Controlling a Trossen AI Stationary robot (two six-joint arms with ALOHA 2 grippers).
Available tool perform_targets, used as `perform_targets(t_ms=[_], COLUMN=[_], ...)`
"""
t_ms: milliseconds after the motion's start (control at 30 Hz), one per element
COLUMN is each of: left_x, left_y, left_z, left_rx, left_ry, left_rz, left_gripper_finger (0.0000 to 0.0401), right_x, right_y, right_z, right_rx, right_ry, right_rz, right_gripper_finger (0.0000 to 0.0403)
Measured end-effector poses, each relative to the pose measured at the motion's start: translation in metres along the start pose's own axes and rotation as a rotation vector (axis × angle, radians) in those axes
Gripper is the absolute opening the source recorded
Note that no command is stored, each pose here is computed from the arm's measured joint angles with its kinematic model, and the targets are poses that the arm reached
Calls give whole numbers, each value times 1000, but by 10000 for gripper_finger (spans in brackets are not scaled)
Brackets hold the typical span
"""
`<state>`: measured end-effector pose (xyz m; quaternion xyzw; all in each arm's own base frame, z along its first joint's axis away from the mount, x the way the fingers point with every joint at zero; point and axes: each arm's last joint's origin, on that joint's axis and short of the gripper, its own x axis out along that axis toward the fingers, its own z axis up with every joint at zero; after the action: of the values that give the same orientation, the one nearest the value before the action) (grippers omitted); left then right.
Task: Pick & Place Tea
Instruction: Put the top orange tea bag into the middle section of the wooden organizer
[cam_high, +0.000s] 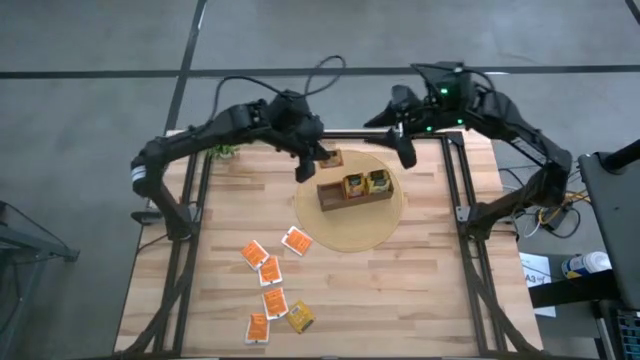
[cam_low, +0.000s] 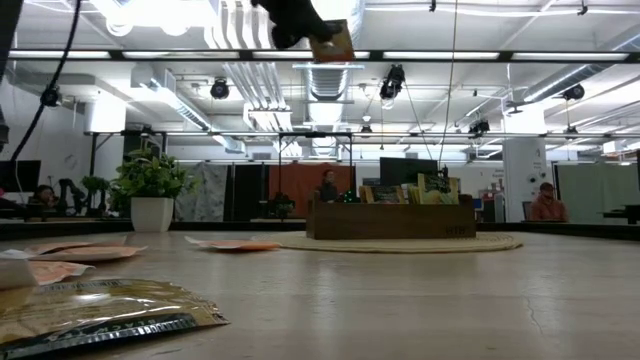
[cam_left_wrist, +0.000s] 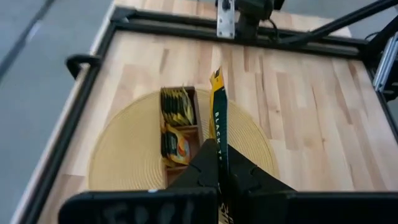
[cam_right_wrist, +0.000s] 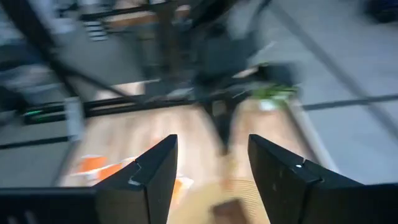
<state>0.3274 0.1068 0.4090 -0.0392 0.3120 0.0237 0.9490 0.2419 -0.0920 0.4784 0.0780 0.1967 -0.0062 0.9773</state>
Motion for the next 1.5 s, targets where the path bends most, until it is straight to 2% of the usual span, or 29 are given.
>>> perform_targets(t_ms=[100,167,367,600,800,1100,1267,1500], left_x=[23,39,90,136,168,190,196,198], left_y=[3,5,13,14,15,21,22,23], left_z=[0,0,-3,-21,-36,-49,-52,-51], left_rx=[-7,-9,-40,-83,-81,-75,-71,-70], left_ry=[29,36,38,131,188,232,237,209], left_rz=[-14,-29,-44,-55,-19,46,61,86], left_gripper_finger=[0,0,0,0,0,0,0,0], right_x=[-15,-22,-29,-17,-6,-13,-41,-83], right_y=[2,3,6,1,-3,-1,11,27], right_z=[0,1,2,-1,-4,-7,-10,-9], right_rx=[-17,-22,-27,-18,-5,-2,-7,-38], right_ry=[-15,-30,-46,1,41,61,52,-59], right_rz=[-139,-186,-193,-194,-193,-191,-190,-231], right_gripper_finger=[188,187,186,180,180,177,176,173])
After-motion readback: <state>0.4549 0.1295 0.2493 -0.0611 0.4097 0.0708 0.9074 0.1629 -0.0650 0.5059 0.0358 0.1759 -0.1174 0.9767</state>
